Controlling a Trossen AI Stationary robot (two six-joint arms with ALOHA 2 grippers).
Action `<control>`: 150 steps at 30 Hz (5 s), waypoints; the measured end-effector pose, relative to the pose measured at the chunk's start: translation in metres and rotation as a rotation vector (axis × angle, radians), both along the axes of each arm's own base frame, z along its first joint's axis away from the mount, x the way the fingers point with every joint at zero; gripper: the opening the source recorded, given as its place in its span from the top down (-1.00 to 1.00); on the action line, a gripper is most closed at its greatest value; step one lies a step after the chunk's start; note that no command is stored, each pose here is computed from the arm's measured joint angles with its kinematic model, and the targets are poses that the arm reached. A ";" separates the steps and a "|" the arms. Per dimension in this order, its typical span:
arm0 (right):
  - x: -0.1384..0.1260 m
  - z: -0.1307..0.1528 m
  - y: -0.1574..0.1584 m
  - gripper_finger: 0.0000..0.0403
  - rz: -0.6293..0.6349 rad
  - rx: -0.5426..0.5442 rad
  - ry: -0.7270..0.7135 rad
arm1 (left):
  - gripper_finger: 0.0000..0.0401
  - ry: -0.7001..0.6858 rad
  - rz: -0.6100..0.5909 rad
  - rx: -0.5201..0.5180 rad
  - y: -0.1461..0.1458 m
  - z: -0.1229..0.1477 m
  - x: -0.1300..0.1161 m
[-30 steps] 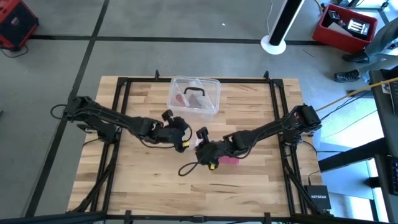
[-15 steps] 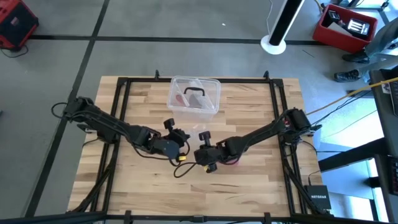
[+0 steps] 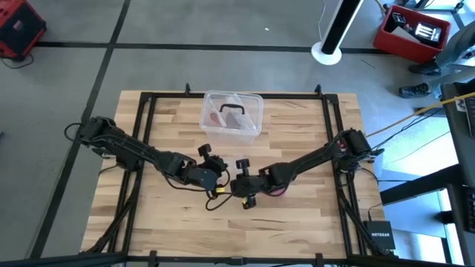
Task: Roll bandage
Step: Prepare the transparent zip bag, then put the pink bandage into the transparent zip bag
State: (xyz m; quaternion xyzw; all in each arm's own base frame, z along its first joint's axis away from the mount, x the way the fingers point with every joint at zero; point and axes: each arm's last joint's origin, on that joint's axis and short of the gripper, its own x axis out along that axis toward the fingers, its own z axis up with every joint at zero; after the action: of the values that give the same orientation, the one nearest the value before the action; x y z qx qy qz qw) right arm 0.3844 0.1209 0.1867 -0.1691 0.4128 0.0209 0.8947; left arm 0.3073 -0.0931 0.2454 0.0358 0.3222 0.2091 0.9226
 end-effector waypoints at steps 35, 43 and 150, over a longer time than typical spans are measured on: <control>-0.088 0.038 0.011 -0.23 -0.158 0.070 0.245 | 0.99 -0.014 -0.016 0.000 -0.001 0.001 0.001; -0.052 0.085 0.024 -0.23 0.053 -0.055 -0.184 | 0.99 -0.025 -0.016 0.000 0.000 0.003 0.003; -0.074 0.096 0.017 -0.23 -0.124 -0.031 0.110 | 0.99 -0.031 -0.038 0.168 -0.007 0.013 0.003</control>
State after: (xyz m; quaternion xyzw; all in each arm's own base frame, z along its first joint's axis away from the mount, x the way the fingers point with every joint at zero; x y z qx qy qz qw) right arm 0.3101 0.1376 0.2829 -0.1558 0.4714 -0.0317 0.8674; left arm 0.3102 -0.1004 0.2583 0.1156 0.2883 0.2185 0.9251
